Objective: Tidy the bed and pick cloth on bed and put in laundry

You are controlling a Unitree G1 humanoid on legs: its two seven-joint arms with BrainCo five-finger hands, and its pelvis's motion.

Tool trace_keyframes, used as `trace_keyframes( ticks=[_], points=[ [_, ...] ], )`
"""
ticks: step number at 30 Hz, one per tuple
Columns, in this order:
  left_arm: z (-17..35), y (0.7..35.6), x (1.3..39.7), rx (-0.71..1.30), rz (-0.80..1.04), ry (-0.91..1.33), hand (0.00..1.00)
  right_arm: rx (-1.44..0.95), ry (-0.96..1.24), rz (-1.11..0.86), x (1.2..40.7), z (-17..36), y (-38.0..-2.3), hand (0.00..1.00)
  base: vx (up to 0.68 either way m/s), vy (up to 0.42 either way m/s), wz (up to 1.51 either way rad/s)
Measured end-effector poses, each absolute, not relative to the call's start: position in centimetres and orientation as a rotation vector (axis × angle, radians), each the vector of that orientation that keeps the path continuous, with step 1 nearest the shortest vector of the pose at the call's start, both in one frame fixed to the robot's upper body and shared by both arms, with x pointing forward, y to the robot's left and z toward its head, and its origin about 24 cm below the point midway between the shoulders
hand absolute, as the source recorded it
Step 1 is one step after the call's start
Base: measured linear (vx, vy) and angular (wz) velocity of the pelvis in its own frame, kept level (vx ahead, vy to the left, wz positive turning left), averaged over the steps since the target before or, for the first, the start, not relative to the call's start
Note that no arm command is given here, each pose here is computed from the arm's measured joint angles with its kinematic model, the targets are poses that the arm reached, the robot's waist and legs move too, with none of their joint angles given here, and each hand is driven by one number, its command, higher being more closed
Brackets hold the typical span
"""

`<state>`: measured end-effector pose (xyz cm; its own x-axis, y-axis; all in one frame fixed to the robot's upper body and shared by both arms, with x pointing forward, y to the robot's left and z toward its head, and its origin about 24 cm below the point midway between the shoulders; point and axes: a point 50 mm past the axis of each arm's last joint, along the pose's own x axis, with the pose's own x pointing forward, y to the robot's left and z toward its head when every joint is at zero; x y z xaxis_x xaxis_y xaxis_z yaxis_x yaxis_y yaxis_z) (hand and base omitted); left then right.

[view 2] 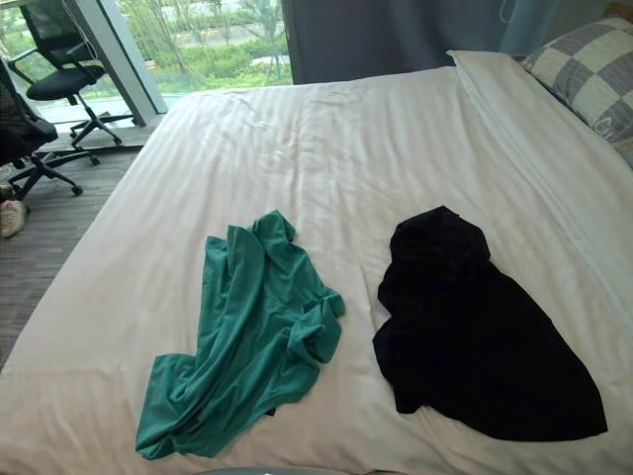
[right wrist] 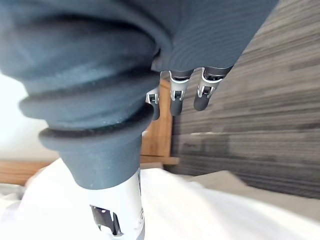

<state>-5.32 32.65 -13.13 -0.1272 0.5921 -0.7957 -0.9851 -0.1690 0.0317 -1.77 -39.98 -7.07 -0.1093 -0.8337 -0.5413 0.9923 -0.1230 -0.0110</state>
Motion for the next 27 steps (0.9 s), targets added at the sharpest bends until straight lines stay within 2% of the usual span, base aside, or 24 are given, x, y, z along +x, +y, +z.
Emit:
trace_keyframes(
  ticks=[3, 8, 9, 11, 12, 14, 18, 21, 23, 24, 26, 27],
  points=[
    [-10.7, 36.9, -5.4, -0.731, 1.693, 0.555, 0.00, 0.444, 0.321, -1.667, -0.3, -4.8, -42.4, 0.00, -0.03, -0.017, 0.16],
    [-5.1, 43.6, -3.7, -0.627, 1.790, 0.275, 0.00, 0.370, 0.225, -1.663, 2.4, -2.5, -43.9, 0.00, 0.03, -0.018, 0.14],
    [-2.5, 45.8, -2.4, -0.527, 1.780, 0.198, 0.00, 0.308, 0.188, -1.621, 4.1, -1.3, -44.3, 0.00, -0.03, -0.011, 0.05],
    [0.2, 47.5, -0.6, -0.409, 1.744, 0.126, 0.00, 0.232, 0.142, -1.584, 5.5, 0.1, -44.5, 0.00, -0.03, 0.000, 0.07],
    [3.1, 48.7, 1.3, -0.264, 1.691, 0.060, 0.00, 0.172, 0.090, -1.550, 6.7, 1.3, -44.6, 0.00, -0.02, 0.009, 0.06],
    [6.3, 49.2, 4.8, -0.102, 1.585, -0.036, 0.00, 0.096, 0.052, -1.502, 8.3, 2.5, -44.3, 0.00, -0.01, 0.007, 0.06],
    [8.1, 47.2, 10.9, 0.095, 1.341, -0.065, 0.00, -0.013, 0.047, -1.360, 11.4, 3.4, -43.1, 0.00, 0.00, 0.005, 0.00],
    [12.9, 45.3, 13.8, 0.239, 1.166, -0.241, 0.00, -0.054, -0.021, -1.293, 13.0, 4.7, -41.8, 0.00, 0.03, -0.005, -0.13],
    [16.2, 41.2, 16.6, 0.409, 0.938, -0.401, 0.00, -0.158, -0.047, -1.241, 12.3, 5.8, -41.1, 0.00, 0.05, 0.001, 0.04],
    [16.4, 39.9, 16.8, 0.441, 0.893, -0.428, 0.00, -0.175, -0.062, -1.230, 12.4, 6.2, -40.8, 0.00, 0.04, -0.015, 0.04],
    [15.4, 34.7, 18.2, 0.468, 0.715, -0.483, 0.00, -0.241, -0.099, -1.179, 13.2, 7.2, -39.9, 0.00, 0.02, -0.005, 0.01],
    [14.6, 33.7, 18.5, 0.474, 0.678, -0.464, 0.00, -0.253, -0.093, -1.155, 13.6, 7.1, -39.5, 0.00, 0.00, 0.000, 0.00]
  ],
)
